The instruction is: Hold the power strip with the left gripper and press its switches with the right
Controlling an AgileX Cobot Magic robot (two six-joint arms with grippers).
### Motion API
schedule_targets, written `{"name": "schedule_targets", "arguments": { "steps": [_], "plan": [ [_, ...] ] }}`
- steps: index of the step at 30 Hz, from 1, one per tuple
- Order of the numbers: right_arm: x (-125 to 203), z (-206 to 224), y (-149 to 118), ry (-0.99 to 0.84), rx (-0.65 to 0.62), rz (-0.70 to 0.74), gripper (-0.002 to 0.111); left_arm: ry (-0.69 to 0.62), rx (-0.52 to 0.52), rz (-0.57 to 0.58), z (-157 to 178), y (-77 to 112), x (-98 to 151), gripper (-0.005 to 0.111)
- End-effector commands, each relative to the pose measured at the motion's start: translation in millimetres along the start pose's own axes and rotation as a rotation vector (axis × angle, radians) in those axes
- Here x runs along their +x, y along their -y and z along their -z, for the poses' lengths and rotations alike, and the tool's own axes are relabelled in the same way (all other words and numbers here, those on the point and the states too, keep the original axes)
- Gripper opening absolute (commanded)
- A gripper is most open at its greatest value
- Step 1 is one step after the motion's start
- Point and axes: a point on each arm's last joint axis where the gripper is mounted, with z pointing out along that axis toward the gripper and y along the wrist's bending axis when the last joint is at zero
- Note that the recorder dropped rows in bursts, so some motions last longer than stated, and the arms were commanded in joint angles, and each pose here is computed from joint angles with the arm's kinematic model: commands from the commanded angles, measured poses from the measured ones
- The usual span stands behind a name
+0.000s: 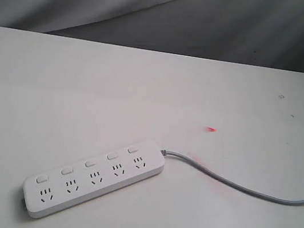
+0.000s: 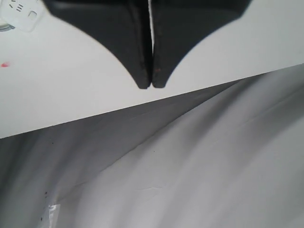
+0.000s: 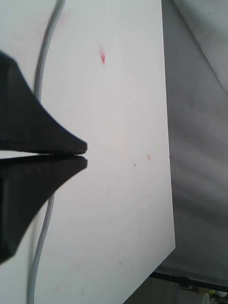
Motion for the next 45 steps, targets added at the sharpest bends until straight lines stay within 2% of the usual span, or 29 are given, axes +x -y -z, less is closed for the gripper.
{"name": "schedule_targets", "arguments": {
  "steps": [1, 9, 13, 17, 22, 27, 30, 32, 35, 37, 39, 45],
  "plan": [
    [1, 0, 0, 0.007, 0.004, 0.012, 0.000, -0.010, 0.030, -0.080, 1, -0.9, -22, 0.000],
    [1, 0, 0, 0.007, 0.004, 0.014, 0.000, -0.006, 0.137, -0.066, 1, 6.0, -40, 0.000],
    [1, 0, 0, 0.007, 0.004, 0.014, 0.000, -0.028, 0.185, -0.027, -11, 8.9, -41, 0.000],
    [1, 0, 0, 0.007, 0.004, 0.014, 0.000, -0.091, 0.187, 0.005, -35, 5.4, -41, 0.000],
    [1, 0, 0, 0.007, 0.004, 0.014, 0.000, -0.195, 0.111, 0.110, -71, -15.3, -34, 0.000],
    [1, 0, 0, 0.007, 0.004, 0.012, 0.000, -0.227, 0.008, 0.224, -88, -42.9, -27, 0.000],
    [1, 0, 0, 0.007, 0.004, 0.012, 0.000, -0.211, -0.031, 0.204, -87, -53.5, -27, 0.000],
    [1, 0, 0, 0.007, 0.004, 0.012, 0.000, -0.197, 0.012, 0.150, -91, -54.8, -25, 0.000],
    [1, 0, 0, 0.007, 0.004, 0.012, 0.000, -0.160, 0.146, 0.053, -99, -53.2, -21, 0.000],
    [1, 0, 0, 0.007, 0.004, 0.012, 0.000, -0.142, 0.229, 0.035, -104, -53.2, -14, 0.000],
    [1, 0, 0, 0.007, 0.004, 0.012, 0.000, -0.147, 0.272, 0.057, -109, -56.3, -3, 0.000],
    [1, 0, 0, 0.007, 0.004, 0.012, 0.000, -0.169, 0.316, 0.149, -114, -76.7, 36, 0.000]
  ]
}}
